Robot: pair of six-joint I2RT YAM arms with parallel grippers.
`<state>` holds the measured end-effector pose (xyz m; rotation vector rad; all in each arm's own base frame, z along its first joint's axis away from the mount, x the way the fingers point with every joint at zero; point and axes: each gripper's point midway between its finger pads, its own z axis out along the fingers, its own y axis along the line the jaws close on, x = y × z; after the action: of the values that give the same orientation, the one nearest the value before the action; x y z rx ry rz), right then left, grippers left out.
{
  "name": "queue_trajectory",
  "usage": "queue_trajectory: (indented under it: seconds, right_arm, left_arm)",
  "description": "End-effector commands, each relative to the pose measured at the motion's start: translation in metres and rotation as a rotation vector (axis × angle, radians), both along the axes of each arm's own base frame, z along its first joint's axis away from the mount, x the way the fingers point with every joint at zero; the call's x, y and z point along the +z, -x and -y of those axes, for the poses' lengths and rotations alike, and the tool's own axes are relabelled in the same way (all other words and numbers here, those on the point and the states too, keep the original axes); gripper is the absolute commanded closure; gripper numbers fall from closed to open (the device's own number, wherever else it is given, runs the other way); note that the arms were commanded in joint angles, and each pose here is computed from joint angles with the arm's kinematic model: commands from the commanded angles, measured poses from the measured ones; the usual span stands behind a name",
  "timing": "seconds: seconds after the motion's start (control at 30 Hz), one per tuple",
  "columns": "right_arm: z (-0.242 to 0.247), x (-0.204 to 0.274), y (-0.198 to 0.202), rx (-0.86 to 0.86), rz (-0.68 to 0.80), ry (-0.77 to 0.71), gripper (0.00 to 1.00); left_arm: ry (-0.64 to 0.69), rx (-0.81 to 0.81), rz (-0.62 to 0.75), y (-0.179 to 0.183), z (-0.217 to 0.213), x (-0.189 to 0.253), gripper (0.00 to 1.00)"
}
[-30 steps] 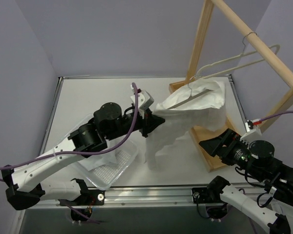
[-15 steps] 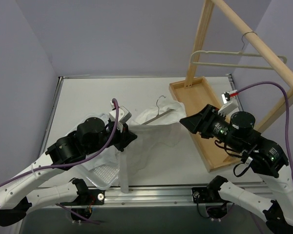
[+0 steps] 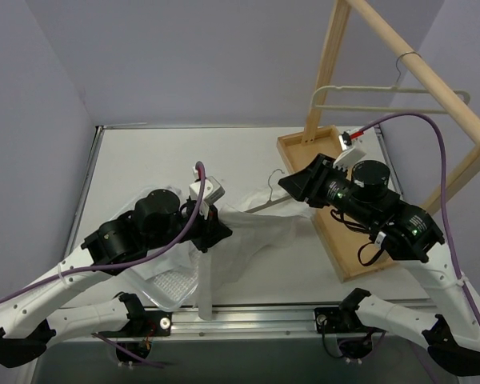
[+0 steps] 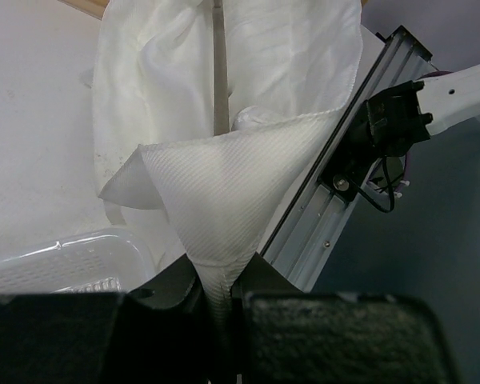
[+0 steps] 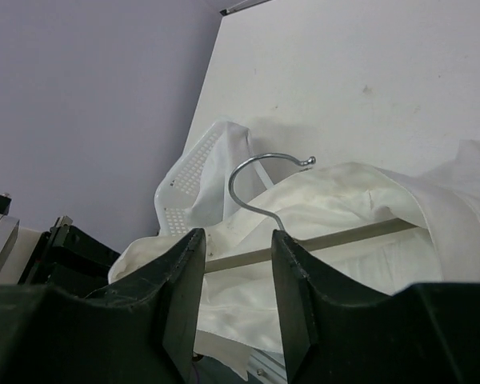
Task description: Remove the skirt from the hanger
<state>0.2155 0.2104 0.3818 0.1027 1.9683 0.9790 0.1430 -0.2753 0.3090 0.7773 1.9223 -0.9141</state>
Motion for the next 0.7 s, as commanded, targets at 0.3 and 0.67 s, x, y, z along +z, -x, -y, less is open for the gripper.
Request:
queue_trajectory:
  seconds: [0.3, 0.67]
  right_arm:
    - [-0.013, -0.023, -0.009, 0.027, 0.003, 0.037, 0.66]
    - [-0.024, -0.047, -0.005, 0.039, -0.03, 0.064, 0.67]
  left_arm:
    - [0.182, -0.089, 0.011, 0.017, 0.013, 0.061, 0.98]
    - [0.219, -0.115, -0.014, 0.02, 0.022, 0.074, 0.98]
